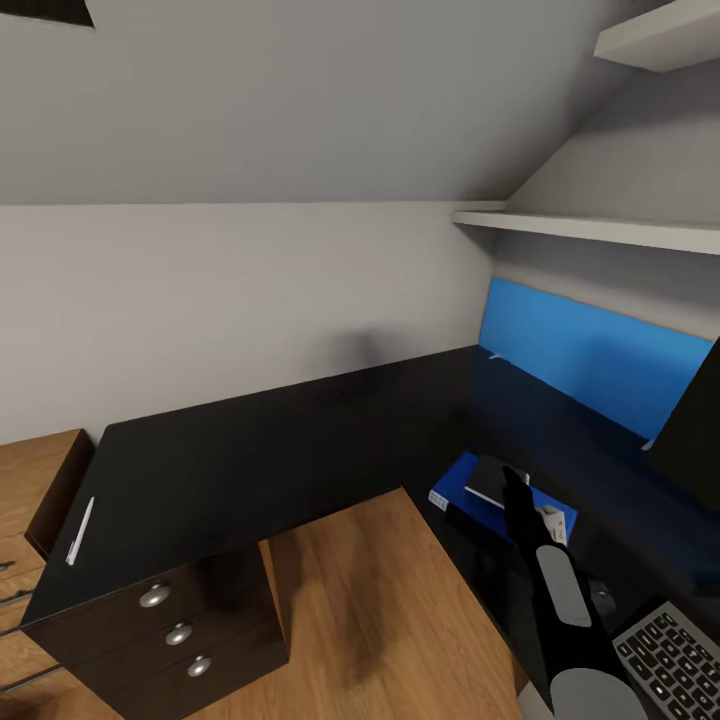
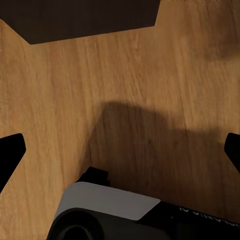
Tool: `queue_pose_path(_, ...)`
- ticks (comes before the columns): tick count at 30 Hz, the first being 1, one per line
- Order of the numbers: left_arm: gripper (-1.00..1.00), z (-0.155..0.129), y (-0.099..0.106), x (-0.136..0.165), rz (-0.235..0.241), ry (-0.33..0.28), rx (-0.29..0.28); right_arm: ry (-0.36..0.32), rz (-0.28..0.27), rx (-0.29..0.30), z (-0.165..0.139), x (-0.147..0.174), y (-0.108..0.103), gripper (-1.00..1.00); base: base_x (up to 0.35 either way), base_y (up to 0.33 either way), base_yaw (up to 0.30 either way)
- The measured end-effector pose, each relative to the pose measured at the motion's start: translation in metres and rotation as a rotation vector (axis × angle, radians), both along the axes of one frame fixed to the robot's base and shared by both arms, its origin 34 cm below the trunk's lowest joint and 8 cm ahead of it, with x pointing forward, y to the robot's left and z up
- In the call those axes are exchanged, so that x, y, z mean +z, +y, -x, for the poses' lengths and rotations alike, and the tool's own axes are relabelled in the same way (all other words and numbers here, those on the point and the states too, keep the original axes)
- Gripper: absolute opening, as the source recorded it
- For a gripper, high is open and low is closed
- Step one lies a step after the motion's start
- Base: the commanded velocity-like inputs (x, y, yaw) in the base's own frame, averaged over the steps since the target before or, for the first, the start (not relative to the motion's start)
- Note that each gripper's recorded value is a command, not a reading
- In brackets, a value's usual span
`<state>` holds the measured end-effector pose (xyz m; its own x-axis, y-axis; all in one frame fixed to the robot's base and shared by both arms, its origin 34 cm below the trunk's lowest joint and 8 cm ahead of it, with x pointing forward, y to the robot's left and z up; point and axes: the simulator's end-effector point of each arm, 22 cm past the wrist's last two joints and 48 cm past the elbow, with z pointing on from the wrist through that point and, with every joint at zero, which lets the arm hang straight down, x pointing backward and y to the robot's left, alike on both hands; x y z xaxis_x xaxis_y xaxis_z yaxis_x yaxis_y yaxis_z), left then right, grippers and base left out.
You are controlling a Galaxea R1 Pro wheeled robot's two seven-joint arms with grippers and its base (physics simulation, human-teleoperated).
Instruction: In the bedroom, organize the workspace by keeping the computer under the desk, ensuring the monitor is on the desk, placing the keyboard on the desk next to the monitor, placing the mouse on the desk next to the keyboard, moving the folder from the swivel chair onto the desk next to the mouse, stacking the notebook on top of the folder with the pen on top of the notebook, and positioning the swivel chair next to the desk.
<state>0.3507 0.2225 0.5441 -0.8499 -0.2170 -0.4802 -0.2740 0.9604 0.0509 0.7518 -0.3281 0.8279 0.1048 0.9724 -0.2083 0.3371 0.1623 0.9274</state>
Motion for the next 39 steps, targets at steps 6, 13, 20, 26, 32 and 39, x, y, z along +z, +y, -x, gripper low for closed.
queue_pose_path(6,1.00,0.0001,0.0000,-0.0001,0.000,0.000,0.000,0.000,0.000,0.000,-0.0001,-0.0001,-0.0001,1.00,-0.034,0.000,0.000)
queue_pose_path(13,1.00,0.0001,0.0000,-0.0001,0.000,0.000,0.000,0.000,0.000,0.000,0.0000,-0.0001,-0.0002,1.00,-0.122,0.000,0.000)
queue_pose_path(20,1.00,-0.0001,0.0000,0.0000,0.000,0.000,0.001,0.001,0.000,-0.001,0.0001,-0.0005,-0.0001,1.00,-0.010,0.000,0.000)
queue_pose_path(26,1.00,-0.0001,0.0003,-0.0001,0.000,0.000,0.002,-0.001,0.004,0.010,-0.0013,0.0005,0.0044,1.00,-0.031,0.000,0.000)
queue_pose_path(32,1.00,-0.0001,0.0012,-0.0001,-0.001,0.000,0.003,-0.002,0.003,0.012,-0.0016,0.0008,0.0051,1.00,-0.096,0.000,0.000)
queue_pose_path(39,1.00,-0.0017,0.0048,0.0001,-0.003,-0.001,0.017,-0.002,0.003,0.014,-0.0016,0.0007,0.0055,1.00,-0.007,0.000,0.000)
